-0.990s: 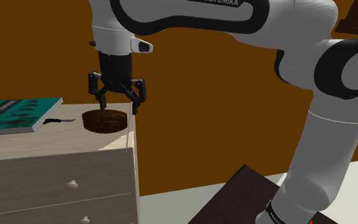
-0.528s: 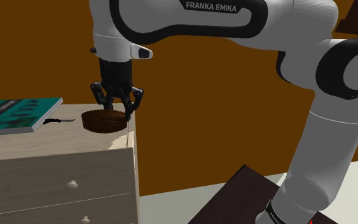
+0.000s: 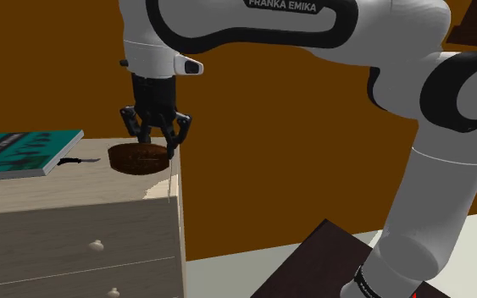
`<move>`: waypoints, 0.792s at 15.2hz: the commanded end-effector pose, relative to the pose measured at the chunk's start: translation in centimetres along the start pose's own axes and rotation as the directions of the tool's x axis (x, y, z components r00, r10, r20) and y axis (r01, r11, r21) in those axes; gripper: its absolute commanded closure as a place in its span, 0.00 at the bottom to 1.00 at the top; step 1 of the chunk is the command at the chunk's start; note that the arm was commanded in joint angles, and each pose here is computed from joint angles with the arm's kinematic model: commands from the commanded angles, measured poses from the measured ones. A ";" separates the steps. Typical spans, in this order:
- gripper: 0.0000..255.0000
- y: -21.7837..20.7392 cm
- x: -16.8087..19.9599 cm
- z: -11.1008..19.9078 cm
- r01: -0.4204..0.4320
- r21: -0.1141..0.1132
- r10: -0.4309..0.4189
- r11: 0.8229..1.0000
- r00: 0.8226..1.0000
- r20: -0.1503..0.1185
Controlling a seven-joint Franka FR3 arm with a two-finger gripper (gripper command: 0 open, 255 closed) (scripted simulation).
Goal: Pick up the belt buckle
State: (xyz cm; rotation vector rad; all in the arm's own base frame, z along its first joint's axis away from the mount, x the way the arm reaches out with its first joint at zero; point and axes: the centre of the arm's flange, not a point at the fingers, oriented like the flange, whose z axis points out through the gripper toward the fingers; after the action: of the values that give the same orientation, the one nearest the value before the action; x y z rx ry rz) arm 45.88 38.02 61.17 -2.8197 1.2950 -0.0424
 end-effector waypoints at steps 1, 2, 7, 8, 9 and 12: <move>1.00 0.0 0.0 -0.9 0.000 0.000 0.000 1.000 1.000 0.000; 1.00 0.0 0.0 -1.4 0.000 0.000 0.000 1.000 1.000 0.000; 1.00 -0.2 0.0 -4.0 0.000 0.000 0.000 1.000 1.000 0.000; 1.00 -0.2 0.1 -4.6 0.000 0.000 0.000 1.000 1.000 0.000; 1.00 -0.2 0.1 -5.1 0.000 0.000 0.000 1.000 1.000 0.000; 1.00 -0.3 0.1 -6.7 0.000 0.000 0.000 1.000 1.000 0.000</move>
State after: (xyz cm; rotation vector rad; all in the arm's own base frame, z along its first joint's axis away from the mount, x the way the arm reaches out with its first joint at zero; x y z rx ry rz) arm 45.91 38.03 67.36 -2.8199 1.2945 -0.0423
